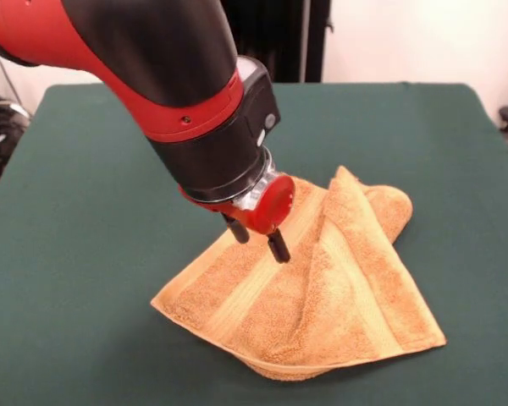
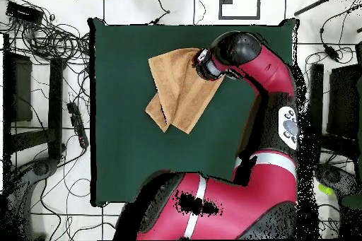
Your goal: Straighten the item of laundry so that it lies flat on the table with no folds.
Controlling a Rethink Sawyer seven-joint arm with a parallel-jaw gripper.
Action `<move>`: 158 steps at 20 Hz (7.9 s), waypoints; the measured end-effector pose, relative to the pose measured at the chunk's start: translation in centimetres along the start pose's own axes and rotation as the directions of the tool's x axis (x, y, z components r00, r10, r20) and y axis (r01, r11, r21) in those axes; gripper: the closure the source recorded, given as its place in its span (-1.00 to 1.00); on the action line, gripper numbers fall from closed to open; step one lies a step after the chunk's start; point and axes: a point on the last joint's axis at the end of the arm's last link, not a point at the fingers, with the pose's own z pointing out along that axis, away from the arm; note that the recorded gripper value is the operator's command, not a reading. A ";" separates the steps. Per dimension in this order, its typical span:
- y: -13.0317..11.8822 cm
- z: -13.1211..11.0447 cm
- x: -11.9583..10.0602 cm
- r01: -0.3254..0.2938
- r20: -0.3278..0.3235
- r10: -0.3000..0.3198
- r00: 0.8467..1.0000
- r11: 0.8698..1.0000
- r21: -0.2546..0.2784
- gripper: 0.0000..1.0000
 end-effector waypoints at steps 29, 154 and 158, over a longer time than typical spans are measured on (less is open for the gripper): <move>-3.4 -5.3 -1.9 0.049 0.083 -0.057 0.995 0.994 0.100 -1.00; 10.3 1.9 17.6 0.349 0.168 -0.550 0.818 0.707 0.615 -1.00; 10.3 2.3 17.8 0.352 0.163 -0.552 0.818 0.704 0.617 -1.00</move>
